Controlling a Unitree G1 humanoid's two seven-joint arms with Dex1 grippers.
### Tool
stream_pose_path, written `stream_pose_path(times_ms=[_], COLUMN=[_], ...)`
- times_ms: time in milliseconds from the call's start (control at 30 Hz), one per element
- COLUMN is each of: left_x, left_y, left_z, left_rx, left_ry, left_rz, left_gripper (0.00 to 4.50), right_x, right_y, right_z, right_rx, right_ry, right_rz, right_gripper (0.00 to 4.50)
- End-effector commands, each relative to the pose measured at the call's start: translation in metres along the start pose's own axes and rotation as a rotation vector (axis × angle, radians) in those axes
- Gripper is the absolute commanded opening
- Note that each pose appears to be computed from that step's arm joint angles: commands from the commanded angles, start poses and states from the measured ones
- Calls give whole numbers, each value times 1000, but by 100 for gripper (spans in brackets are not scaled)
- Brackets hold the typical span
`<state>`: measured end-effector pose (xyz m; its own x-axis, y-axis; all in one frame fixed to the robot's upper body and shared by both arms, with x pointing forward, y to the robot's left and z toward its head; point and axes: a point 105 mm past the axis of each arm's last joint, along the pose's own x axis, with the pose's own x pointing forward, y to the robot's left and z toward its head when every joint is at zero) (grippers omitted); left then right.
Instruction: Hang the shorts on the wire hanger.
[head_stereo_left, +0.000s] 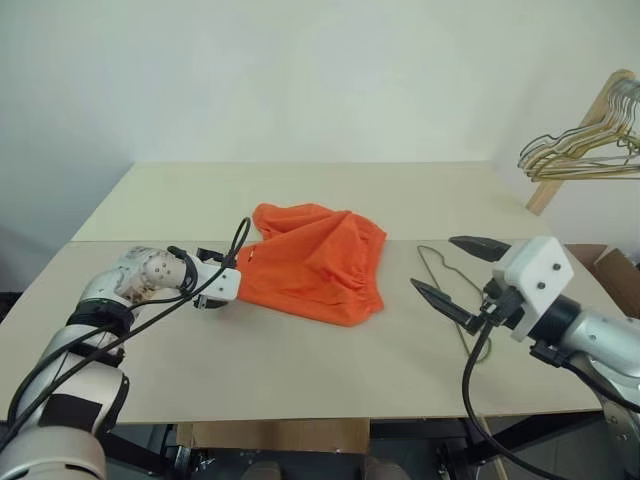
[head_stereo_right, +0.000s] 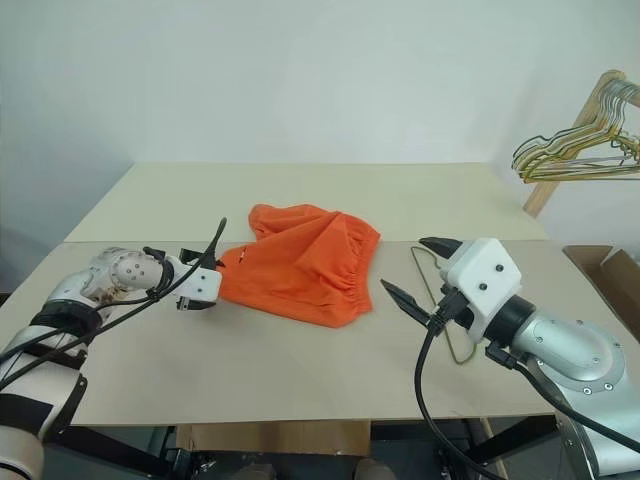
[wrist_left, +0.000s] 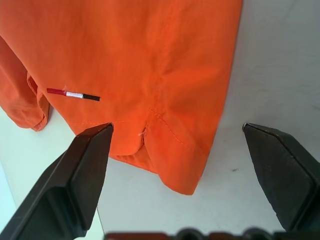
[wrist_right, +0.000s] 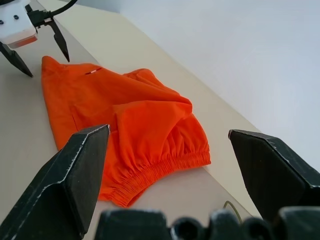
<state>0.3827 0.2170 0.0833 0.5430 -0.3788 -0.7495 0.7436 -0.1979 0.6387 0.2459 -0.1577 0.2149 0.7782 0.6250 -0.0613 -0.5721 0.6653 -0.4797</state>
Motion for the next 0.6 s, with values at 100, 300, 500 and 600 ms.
stream_pose_path(times_ms=[100,300,500,600], left_x=[17,26,30,29], left_y=[7,21,28,31], left_z=[9,13,17,17], left_rx=[8,29,19,15], left_ry=[9,37,28,27], left_rz=[36,82,87,91], left_gripper=[450,359,166,64], right_x=[-2,-1,-1,1], right_y=[-3,-3,1,3], right_z=[11,15,17,17], right_rx=[-47,-55,-53,-50], right_ry=[-25,-35,-42,-42], right_rz=[-19,-20,-16,-14], right_gripper=[445,450,450,450])
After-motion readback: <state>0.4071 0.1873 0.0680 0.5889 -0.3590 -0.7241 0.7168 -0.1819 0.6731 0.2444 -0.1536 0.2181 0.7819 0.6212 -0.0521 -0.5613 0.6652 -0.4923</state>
